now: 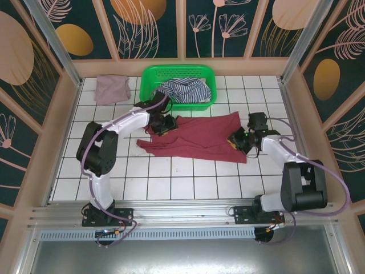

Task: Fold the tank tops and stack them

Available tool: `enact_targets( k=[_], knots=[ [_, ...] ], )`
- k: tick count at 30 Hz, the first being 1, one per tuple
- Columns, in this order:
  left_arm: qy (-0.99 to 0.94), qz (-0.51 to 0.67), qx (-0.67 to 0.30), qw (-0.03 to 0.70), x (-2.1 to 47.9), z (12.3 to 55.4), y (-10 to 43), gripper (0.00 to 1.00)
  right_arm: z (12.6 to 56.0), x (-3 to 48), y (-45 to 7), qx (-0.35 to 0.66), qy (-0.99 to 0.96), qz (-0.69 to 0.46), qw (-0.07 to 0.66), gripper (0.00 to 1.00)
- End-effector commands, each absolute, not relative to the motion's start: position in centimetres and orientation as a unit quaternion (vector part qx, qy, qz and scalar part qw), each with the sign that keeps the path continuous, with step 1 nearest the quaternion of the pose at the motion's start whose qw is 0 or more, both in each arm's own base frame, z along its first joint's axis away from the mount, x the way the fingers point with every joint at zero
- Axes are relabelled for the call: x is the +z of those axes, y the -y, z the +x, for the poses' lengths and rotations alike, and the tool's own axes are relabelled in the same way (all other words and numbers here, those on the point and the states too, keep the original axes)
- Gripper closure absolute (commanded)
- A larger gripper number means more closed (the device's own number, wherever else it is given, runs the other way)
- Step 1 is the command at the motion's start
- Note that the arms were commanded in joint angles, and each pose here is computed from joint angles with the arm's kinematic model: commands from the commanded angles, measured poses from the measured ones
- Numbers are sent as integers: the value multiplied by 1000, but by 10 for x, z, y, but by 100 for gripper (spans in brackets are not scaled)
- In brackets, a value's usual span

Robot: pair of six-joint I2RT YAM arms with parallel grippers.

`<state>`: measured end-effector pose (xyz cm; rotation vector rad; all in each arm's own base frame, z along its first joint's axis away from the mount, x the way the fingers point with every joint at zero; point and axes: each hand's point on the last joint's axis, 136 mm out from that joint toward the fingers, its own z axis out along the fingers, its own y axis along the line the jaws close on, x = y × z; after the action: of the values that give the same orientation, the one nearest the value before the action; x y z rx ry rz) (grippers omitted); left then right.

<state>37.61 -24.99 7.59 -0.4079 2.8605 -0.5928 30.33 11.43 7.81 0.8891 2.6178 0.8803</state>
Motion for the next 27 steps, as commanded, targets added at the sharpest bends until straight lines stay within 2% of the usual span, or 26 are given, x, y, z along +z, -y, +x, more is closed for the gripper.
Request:
enact_targets(
  k=[1,6,9,14,27],
  knots=[
    [-979,-98,-150,98,101,351,220,52,284,80,-152,348,-890,280,86,78],
    [-991,-72,-105,49,83,305,187,51,284,76,-207,375,-900,213,68,80],
    [-991,-75,-95,59,90,299,165,51,289,75,-234,385,-903,179,63,81],
    [-995,-51,-78,32,82,281,147,50,291,63,-268,385,-911,138,50,82],
    [-991,-69,-101,58,56,322,121,52,327,37,-288,372,-919,114,65,82]
  ],
)
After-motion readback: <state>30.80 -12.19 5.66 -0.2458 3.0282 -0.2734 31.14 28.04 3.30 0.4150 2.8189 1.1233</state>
